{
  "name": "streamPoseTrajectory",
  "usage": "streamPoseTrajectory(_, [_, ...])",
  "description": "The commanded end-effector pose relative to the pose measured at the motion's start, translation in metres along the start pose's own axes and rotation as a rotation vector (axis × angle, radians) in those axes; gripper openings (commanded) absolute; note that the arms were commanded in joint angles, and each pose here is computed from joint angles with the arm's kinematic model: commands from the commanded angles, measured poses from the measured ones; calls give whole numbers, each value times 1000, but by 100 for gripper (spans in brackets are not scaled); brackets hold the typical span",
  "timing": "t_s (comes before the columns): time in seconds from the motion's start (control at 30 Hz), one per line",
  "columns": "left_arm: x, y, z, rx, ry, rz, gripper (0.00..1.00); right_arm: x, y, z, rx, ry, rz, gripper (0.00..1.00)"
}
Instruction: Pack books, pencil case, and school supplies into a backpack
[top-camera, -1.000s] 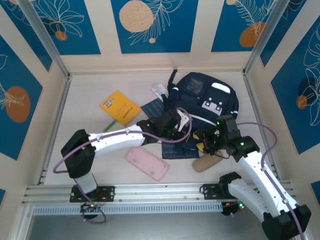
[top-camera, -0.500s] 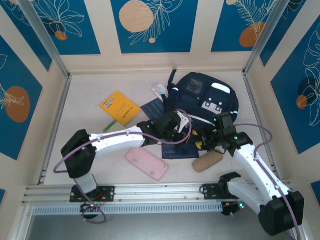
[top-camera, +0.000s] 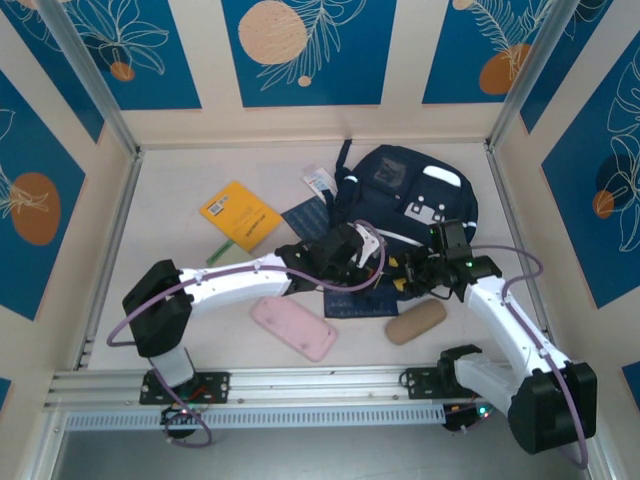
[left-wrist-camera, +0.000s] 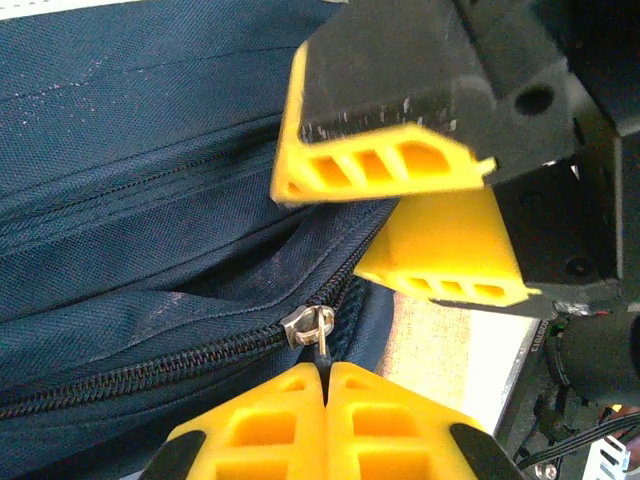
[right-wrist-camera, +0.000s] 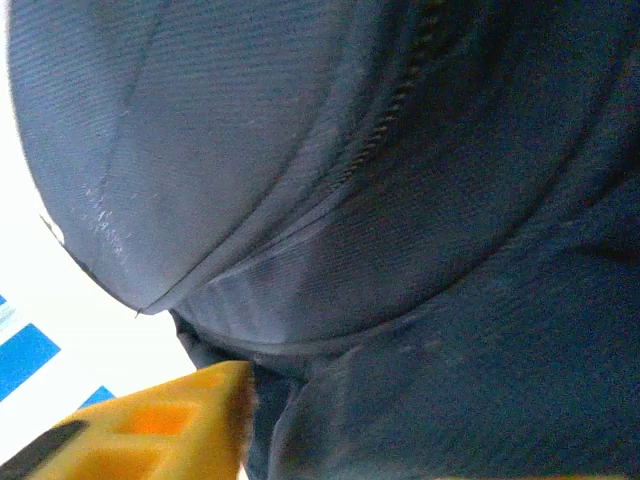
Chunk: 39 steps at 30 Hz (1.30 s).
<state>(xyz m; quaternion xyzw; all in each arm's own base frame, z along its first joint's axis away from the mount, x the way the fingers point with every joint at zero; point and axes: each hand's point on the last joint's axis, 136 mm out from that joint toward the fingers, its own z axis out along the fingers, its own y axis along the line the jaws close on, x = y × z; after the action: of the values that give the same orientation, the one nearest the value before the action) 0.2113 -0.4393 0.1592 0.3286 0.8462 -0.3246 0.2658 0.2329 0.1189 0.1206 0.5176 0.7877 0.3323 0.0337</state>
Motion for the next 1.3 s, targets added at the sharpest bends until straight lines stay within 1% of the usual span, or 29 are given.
streamPoseTrajectory(0.0, [-22, -35, -20, 104, -84, 46, 0, -6, 12, -2, -21, -32, -20, 22])
streamPoseTrajectory(0.03, [-22, -34, -20, 100, -83, 47, 0, -7, 11, -3, -14, -41, -27, 12])
streamPoseTrajectory(0.07, [-22, -33, -20, 92, -83, 49, 0, -7, 11, -3, -12, -45, -36, 4])
streamPoseTrajectory(0.1, [-22, -31, -20, 81, -82, 55, 0, -7, 10, -4, -7, -51, -42, 0])
streamPoseTrajectory(0.4, [-11, 0, -23, -80, -37, 128, 0, -8, 4, -18, -13, -97, -133, 0])
streamPoseTrajectory(0.5, [-9, 8, -21, -94, -29, 124, 0, -6, 4, -22, -18, -98, -159, 0])
streamPoseTrajectory(0.57, [-8, 7, -20, -78, -30, 121, 0, -4, 3, -22, -22, -95, -171, 0])
streamPoseTrajectory(0.7, [-5, -11, -11, 31, -20, 121, 0, 3, 5, -19, -38, -60, -187, 0])
streamPoseTrajectory(0.8, [-1, -18, -4, 77, -1, 123, 0, 7, 6, -17, -38, -49, -195, 0])
streamPoseTrajectory(1.1, [18, -7, 12, 43, 78, 120, 1, 17, 8, -19, -34, -36, -220, 0])
streamPoseTrajectory(1.27, [22, -5, 15, 38, 89, 116, 10, 20, 9, -20, -36, -32, -225, 0])
